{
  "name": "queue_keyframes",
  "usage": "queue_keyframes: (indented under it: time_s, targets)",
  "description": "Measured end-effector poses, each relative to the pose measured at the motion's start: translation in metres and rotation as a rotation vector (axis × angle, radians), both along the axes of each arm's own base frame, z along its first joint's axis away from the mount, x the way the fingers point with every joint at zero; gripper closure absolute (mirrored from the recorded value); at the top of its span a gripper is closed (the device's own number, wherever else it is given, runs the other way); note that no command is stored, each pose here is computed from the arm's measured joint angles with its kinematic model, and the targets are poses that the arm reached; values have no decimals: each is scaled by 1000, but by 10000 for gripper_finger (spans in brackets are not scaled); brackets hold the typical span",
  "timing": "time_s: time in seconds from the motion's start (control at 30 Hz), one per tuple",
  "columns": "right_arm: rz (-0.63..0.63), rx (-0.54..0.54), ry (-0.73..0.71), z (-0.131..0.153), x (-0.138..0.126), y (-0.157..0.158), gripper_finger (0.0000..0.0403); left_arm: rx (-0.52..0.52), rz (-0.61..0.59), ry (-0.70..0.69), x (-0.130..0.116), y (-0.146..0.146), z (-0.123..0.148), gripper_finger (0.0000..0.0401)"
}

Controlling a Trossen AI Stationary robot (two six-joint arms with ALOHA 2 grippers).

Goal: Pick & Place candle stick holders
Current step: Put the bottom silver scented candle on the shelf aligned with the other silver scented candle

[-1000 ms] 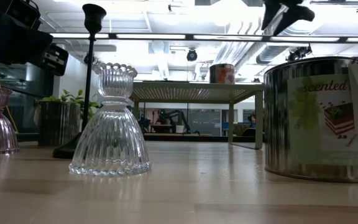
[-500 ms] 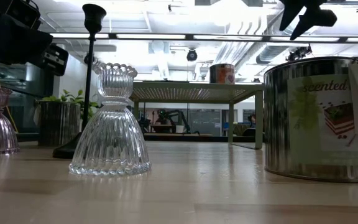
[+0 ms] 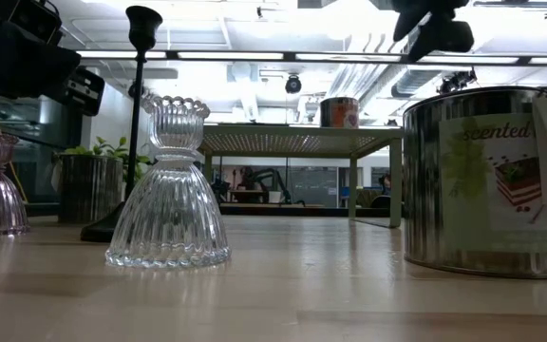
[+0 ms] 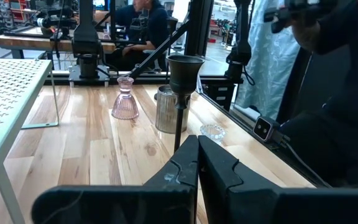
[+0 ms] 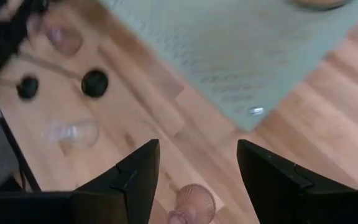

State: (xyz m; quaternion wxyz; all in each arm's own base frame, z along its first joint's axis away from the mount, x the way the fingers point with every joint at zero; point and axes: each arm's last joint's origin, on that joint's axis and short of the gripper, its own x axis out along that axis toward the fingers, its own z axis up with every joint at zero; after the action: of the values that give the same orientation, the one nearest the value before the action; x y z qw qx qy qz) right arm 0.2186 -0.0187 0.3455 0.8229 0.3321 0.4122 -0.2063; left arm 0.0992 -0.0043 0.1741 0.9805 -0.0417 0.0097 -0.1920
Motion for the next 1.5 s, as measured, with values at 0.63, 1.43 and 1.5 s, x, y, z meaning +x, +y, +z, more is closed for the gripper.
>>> queue_keyframes:
  time_s: [0.63, 1.43, 1.5]
  targets:
    - [850, -118, 235, -70, 56, 100, 196, 0, -1, 0, 0, 0, 0, 401]
    - [-108, 381, 425, -99, 61, 147, 196, 0, 0, 0, 0, 0, 0, 401]
    - [-125, 389, 435, -104, 64, 152, 196, 0, 0, 0, 0, 0, 0, 401]
